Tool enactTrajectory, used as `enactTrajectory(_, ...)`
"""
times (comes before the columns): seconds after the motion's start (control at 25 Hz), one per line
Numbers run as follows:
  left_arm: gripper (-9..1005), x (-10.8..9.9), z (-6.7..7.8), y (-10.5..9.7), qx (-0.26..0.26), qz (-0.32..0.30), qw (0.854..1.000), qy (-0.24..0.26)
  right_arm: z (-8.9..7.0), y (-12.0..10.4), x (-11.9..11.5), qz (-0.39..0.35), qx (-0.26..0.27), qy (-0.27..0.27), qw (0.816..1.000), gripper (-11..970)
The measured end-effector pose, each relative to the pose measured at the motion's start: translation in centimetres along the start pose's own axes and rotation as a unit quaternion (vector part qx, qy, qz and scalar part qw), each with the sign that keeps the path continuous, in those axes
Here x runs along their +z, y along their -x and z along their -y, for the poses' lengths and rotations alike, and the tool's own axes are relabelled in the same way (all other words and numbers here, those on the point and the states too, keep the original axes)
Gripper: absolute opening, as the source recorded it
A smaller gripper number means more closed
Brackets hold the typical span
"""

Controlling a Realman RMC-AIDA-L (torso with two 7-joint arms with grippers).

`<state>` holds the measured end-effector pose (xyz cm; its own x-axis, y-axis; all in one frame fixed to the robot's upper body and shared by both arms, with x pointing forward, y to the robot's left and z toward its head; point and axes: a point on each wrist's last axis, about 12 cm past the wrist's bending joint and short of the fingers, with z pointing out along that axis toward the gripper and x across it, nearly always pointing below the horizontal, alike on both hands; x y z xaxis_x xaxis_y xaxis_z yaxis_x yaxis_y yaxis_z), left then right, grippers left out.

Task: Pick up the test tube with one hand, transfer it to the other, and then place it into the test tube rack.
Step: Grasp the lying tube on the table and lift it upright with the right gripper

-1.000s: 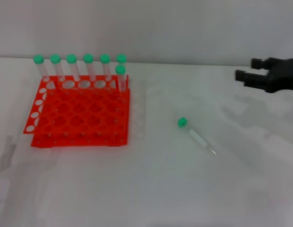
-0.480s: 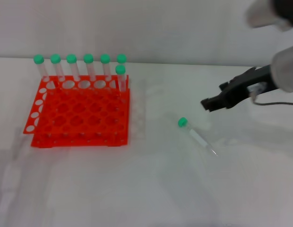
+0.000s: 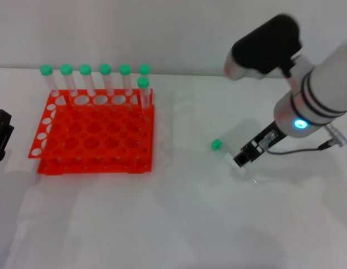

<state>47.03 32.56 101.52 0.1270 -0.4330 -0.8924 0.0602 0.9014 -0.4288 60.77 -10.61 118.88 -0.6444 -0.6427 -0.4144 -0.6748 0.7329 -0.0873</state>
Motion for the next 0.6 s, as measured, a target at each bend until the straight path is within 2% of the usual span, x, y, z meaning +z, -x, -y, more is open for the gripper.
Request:
enactTrajectory(0.16, 875, -0.2, -0.1, -0.1, 0.0, -0.003, 1.0, 0.004, -0.2, 0.4, 1.8, -0.024, 0.005, 0.009, 1.0, 634)
enactTrajectory(0.6, 875, -1.0, -0.7, -0.4, 0.0, -0.016, 1.0, 0.024, 0.0, 0.9, 3.2, -0.04, 0.004, 0.007, 0.999, 628)
